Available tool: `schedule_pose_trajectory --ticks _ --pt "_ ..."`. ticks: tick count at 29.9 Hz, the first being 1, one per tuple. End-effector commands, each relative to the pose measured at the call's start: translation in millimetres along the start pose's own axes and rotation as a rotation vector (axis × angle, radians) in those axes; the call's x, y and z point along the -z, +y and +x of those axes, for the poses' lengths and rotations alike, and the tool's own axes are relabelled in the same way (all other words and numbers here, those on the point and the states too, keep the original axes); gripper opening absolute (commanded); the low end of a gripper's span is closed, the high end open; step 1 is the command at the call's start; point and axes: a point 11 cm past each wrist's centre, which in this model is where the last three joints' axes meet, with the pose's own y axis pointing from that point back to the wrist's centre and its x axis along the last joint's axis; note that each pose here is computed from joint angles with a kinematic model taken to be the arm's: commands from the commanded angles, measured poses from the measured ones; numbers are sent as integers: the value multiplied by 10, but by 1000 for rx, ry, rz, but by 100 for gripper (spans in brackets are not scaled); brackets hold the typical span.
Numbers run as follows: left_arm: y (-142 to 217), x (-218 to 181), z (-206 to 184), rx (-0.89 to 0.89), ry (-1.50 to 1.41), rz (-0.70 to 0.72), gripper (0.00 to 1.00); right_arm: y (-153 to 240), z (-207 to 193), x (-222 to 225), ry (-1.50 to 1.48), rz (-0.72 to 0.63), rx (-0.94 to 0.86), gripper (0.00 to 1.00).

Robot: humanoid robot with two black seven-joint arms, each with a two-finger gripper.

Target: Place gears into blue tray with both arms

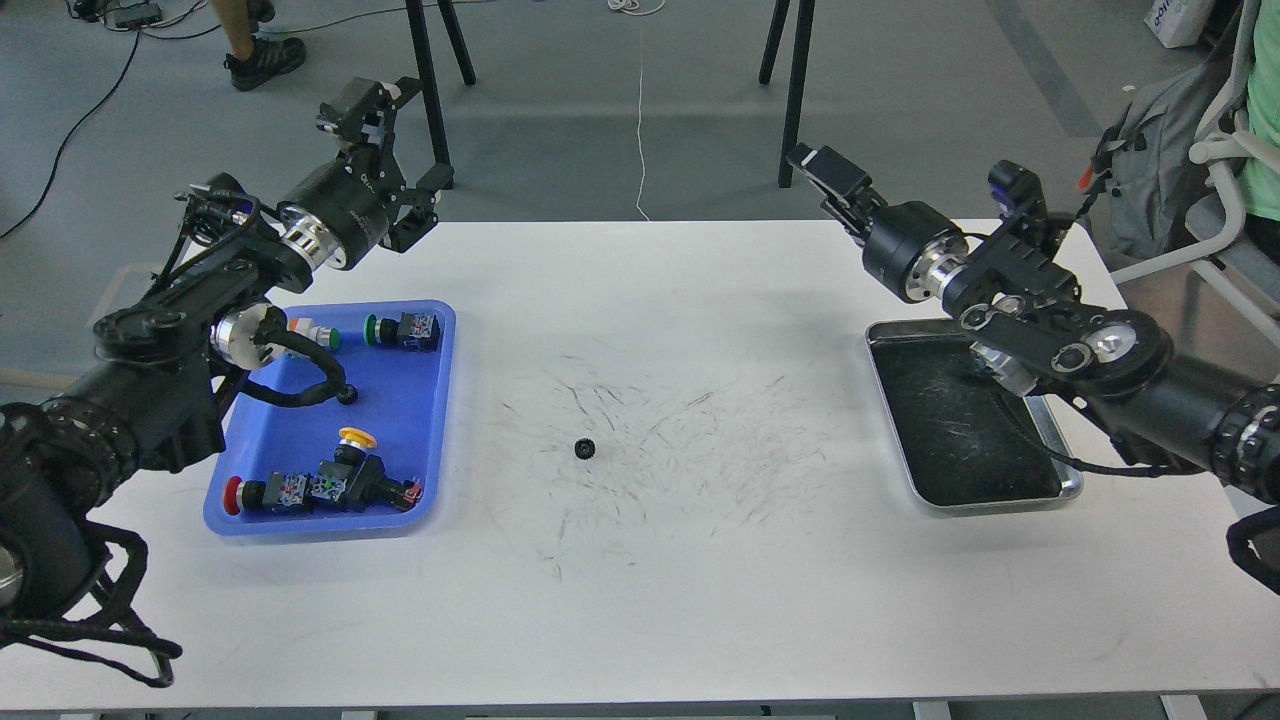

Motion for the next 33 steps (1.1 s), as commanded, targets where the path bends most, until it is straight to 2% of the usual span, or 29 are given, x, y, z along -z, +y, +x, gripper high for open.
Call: schedule_pose_trajectory --ticks 1,5,13,19,23,28,33 --pt "-37 31 -132 56 -37 22 100 167 242 -192 -107 -74 -25 95" --pt "-74 72 -262 125 -121 64 100 350 439 -311 -179 -95 -29 95" --pt "-121 86 -781 362 -283 103 100 565 607 -439 -280 -93 -7 96" --pt "-138 -142 -929 432 -319 52 100 604 574 -527 -292 -104 -15 96" --pt "-185 -402 -807 361 -221 -35 100 625 567 -578 -287 -113 -31 96" --pt "-154 -656 -572 307 -223 -72 100 654 567 -635 -284 -123 -49 96" --pt "-124 -704 -479 258 -137 -115 100 662 572 -659 -275 -130 -70 96"
